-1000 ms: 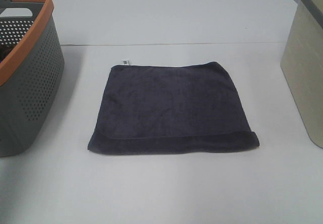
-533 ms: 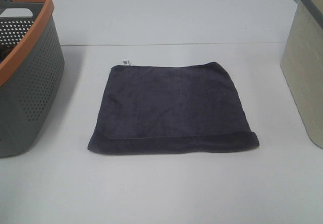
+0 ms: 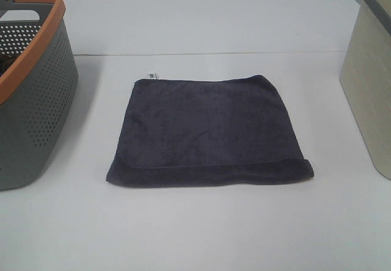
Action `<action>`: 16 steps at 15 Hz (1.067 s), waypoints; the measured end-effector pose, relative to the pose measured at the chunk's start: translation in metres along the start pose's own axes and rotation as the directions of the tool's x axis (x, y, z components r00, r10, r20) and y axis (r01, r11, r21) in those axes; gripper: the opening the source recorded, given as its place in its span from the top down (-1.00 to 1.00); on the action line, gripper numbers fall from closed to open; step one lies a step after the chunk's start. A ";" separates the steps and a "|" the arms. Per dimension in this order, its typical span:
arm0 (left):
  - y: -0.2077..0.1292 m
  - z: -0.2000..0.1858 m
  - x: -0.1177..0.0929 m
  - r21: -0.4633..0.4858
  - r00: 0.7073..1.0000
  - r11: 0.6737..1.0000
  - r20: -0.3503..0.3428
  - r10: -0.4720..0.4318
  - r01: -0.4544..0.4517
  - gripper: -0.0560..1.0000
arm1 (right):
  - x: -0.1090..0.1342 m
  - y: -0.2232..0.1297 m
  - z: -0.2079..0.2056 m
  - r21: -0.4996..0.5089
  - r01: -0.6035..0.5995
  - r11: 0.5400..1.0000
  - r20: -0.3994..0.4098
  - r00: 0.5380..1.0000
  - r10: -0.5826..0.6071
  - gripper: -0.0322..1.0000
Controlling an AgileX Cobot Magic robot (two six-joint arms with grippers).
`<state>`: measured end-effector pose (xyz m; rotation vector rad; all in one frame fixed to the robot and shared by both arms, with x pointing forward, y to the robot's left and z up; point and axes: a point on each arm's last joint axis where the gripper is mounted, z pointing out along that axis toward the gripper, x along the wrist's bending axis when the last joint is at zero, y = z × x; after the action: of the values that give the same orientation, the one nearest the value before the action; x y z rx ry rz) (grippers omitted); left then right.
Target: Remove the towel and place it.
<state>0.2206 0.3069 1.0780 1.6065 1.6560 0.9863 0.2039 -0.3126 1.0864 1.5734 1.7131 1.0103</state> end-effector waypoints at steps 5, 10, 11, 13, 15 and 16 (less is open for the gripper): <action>-0.015 0.016 -0.011 -0.065 0.994 0.998 0.101 0.033 -0.027 -0.86 | 0.001 -0.022 0.041 0.026 0.078 0.997 -0.008 0.997 -0.078 -0.47; -0.014 0.023 -0.016 -0.102 0.989 0.995 0.150 0.002 0.014 -0.86 | 0.002 -0.022 0.044 0.011 0.088 0.996 -0.022 0.996 -0.088 -0.47; -0.014 0.023 -0.016 -0.102 0.989 0.995 0.150 0.002 0.014 -0.86 | 0.002 -0.022 0.044 0.011 0.088 0.996 -0.022 0.996 -0.088 -0.47; -0.014 0.023 -0.016 -0.102 0.989 0.995 0.150 0.002 0.014 -0.86 | 0.002 -0.022 0.044 0.011 0.087 0.996 -0.022 0.996 -0.087 -0.47; -0.014 0.023 -0.016 -0.102 0.989 0.995 0.150 0.002 0.014 -0.86 | 0.003 -0.022 0.044 0.011 0.069 0.998 0.005 0.998 -0.069 -0.47; -0.014 0.023 -0.016 -0.102 0.989 0.995 0.150 0.002 0.014 -0.86 | 0.003 -0.022 0.044 0.010 0.047 0.999 0.038 0.998 -0.048 -0.47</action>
<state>0.2338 0.2932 1.0528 1.5666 1.4839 0.9092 0.2283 -0.3036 1.0443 1.5410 1.7235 0.9445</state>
